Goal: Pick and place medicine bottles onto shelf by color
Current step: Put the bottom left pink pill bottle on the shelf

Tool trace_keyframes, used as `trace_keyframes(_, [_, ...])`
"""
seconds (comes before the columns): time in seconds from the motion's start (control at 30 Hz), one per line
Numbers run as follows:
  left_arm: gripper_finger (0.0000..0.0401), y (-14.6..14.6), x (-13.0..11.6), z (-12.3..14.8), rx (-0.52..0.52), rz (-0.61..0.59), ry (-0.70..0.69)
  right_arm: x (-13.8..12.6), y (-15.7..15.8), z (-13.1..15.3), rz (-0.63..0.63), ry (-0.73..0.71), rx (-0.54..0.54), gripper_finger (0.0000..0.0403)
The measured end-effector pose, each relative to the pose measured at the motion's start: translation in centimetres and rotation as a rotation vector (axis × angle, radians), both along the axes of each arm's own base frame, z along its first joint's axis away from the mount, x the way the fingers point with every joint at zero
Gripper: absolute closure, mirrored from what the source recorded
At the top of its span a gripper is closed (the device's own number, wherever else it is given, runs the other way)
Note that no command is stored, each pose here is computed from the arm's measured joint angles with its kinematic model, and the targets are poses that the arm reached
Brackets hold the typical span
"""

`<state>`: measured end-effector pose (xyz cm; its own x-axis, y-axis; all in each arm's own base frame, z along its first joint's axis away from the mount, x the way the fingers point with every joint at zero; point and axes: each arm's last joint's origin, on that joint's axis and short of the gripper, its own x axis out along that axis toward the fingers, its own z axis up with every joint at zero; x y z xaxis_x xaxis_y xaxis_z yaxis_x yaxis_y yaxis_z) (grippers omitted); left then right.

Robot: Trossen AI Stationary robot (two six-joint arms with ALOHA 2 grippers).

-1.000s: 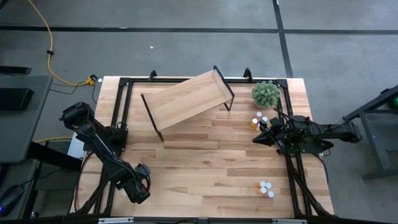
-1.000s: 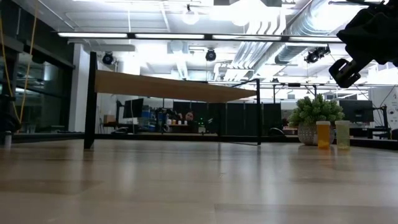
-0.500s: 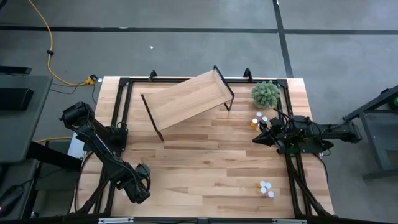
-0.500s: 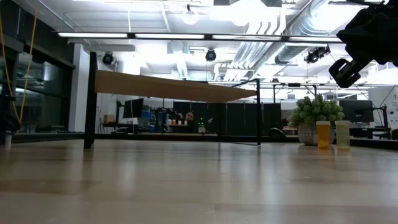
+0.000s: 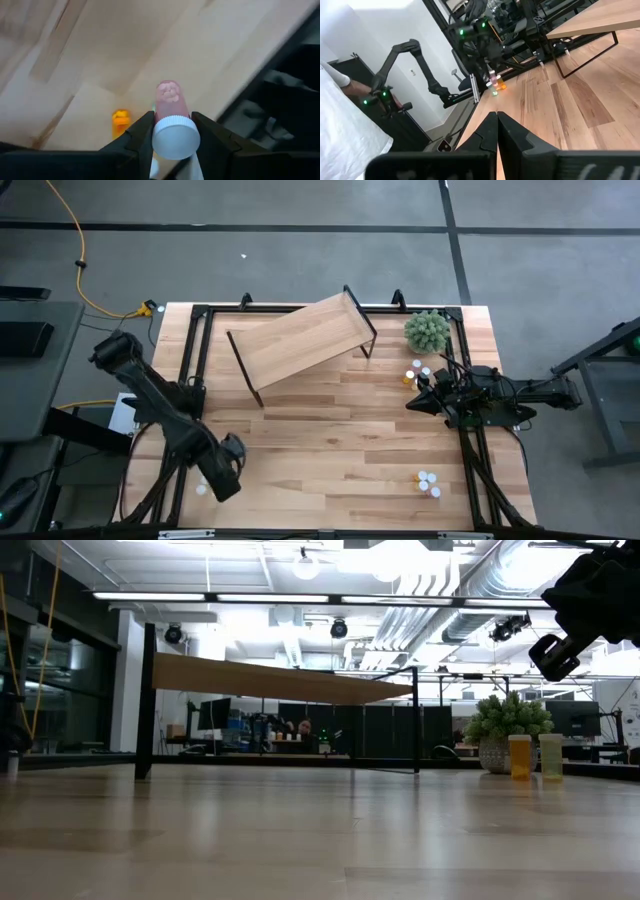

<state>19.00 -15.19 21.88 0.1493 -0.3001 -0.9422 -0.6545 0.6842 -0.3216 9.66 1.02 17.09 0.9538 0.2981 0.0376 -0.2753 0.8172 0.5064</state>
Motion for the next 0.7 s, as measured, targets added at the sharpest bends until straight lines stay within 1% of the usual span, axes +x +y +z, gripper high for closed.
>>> trace_keyframes(0.07, [0.0290, 1.5, 0.2, 1.5, -0.040, 0.022, -0.057, 0.0, 0.0, 0.0, 0.000, 0.000, 0.000, 0.0403])
trace_keyframes(0.17, [0.0290, 3.8, 0.5, 4.5, -0.088, 0.065, -0.178, 0.0, 0.0, 0.0, 0.000, 0.000, 0.000, 0.0403])
trace_keyframes(0.3, [0.0292, 7.1, 0.4, 9.2, -0.108, 0.112, -0.344, 0.0, 0.0, 0.0, 0.000, 0.000, 0.000, 0.0403])
trace_keyframes(0.4, [0.0293, 9.3, 0.2, 12.4, -0.059, 0.123, -0.443, 0.0, 0.0, 0.0, 0.000, 0.000, 0.000, 0.0403])
trace_keyframes(0.5, [0.0294, 11.4, 0.0, 15.0, 0.025, 0.105, -0.477, 0.0, 0.0, 0.0, 0.000, 0.000, 0.000, 0.0403])
trace_keyframes(0.63, [0.0294, 13.9, 0.4, 17.0, 0.144, 0.046, -0.452, 0.0, 0.0, 0.0, 0.000, 0.000, 0.000, 0.0403])
trace_keyframes(0.7, [0.0294, 15.2, 0.6, 17.6, 0.201, 0.007, -0.415, 0.0, 0.0, 0.0, 0.000, 0.000, 0.000, 0.0403])
